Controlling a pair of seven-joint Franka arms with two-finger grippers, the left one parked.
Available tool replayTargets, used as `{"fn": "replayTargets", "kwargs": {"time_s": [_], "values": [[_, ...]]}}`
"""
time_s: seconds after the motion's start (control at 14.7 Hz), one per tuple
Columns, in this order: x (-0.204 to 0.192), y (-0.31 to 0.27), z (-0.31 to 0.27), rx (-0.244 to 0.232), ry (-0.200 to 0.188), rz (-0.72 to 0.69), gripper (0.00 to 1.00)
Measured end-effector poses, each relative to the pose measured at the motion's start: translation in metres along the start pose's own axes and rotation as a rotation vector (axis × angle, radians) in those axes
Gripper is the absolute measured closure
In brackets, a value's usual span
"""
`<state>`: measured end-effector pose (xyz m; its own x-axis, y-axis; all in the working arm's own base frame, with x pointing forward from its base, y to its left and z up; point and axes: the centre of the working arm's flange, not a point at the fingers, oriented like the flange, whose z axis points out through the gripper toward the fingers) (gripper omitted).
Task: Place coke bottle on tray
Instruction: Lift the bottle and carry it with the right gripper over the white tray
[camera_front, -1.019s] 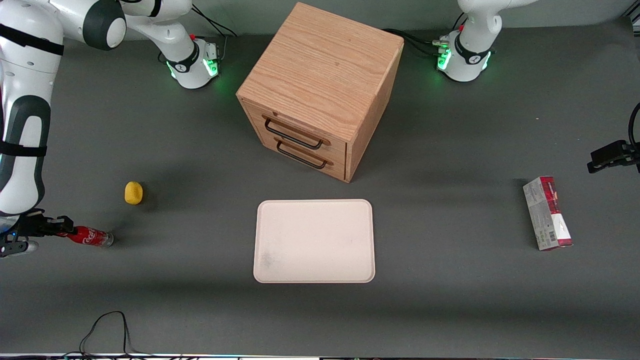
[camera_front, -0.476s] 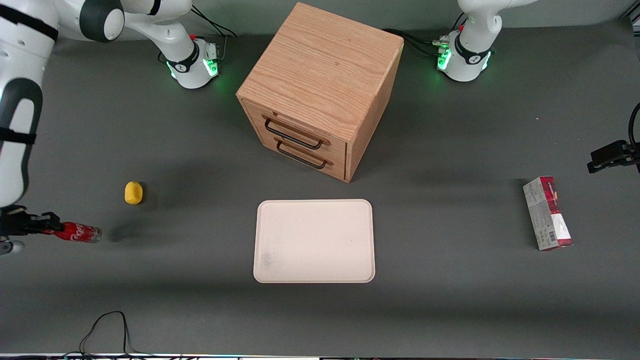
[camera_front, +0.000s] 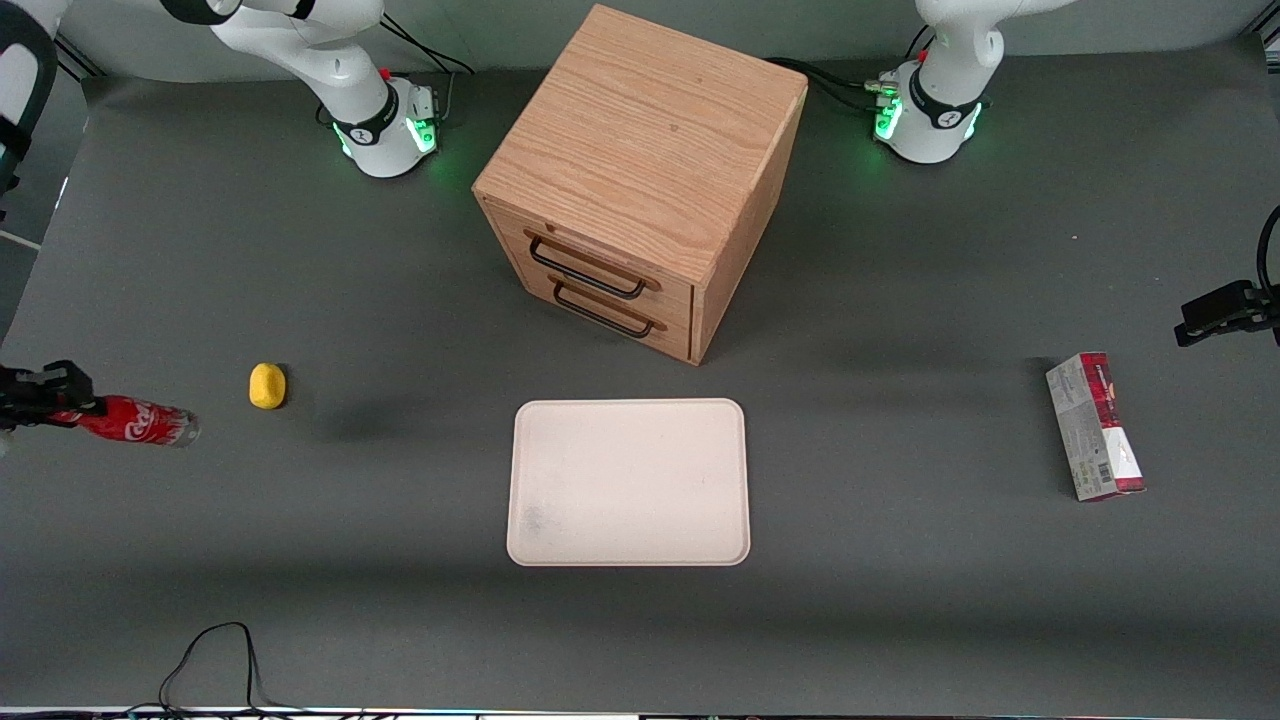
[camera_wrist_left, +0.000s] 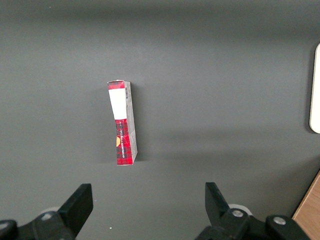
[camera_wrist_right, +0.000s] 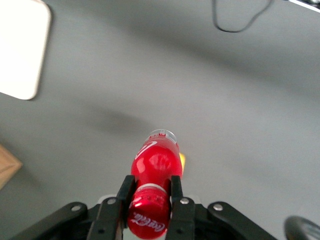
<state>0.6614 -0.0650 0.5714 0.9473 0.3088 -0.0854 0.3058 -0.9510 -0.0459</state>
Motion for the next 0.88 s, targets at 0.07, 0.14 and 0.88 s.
{"fn": "replayTargets", "kwargs": {"time_s": [0.07, 0.14, 0.88], "values": [[0.006, -0.025, -0.008, 0.017, -0.007, 0.026, 0.67], [0.013, -0.051, -0.014, 0.032, -0.012, 0.053, 0.67], [0.113, -0.345, 0.056, -0.033, 0.116, 0.231, 0.67]]}}
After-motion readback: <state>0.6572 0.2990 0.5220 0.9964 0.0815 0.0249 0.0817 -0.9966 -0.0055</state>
